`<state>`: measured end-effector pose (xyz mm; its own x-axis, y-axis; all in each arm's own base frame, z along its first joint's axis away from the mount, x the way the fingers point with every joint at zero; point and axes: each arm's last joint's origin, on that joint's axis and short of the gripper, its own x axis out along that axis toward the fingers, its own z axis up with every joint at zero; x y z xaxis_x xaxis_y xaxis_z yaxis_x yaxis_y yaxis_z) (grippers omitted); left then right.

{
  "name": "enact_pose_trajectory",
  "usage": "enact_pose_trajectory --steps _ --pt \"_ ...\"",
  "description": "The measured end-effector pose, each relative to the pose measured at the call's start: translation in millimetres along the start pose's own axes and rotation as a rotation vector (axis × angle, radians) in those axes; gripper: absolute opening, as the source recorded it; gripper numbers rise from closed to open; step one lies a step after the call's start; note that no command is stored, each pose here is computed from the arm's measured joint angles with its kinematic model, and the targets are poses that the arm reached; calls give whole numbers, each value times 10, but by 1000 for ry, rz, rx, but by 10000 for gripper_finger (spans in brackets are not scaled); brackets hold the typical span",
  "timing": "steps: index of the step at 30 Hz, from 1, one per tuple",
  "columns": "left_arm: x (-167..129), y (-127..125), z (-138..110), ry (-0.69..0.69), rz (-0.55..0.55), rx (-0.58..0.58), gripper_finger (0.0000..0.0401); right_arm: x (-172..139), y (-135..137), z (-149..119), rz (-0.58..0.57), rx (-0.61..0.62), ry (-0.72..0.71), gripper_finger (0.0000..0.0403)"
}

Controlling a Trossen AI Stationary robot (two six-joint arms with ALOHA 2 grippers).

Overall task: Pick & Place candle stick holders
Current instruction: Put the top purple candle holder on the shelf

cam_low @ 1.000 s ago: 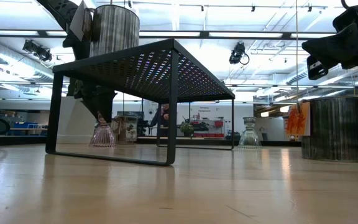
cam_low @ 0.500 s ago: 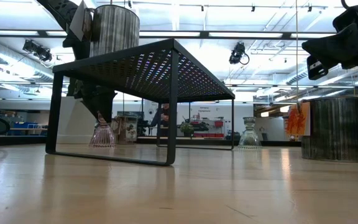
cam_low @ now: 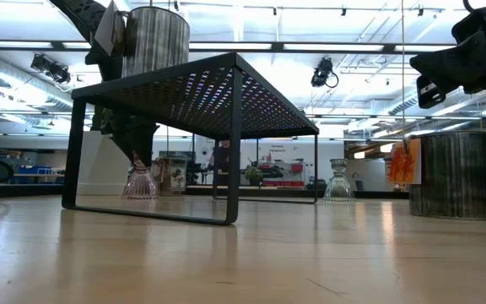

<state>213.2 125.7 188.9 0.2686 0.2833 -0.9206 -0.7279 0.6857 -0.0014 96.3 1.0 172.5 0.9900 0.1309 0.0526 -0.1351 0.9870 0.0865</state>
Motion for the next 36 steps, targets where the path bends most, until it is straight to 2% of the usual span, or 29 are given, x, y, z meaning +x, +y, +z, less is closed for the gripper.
enact_pose_trajectory --steps 4,36 --pt "-1 0 0 0 -2 0 173 0 0 0 0 0 0 12" --pt "-1 -1 -1 1 -3 -1 173 0 0 0 0 0 0 12"
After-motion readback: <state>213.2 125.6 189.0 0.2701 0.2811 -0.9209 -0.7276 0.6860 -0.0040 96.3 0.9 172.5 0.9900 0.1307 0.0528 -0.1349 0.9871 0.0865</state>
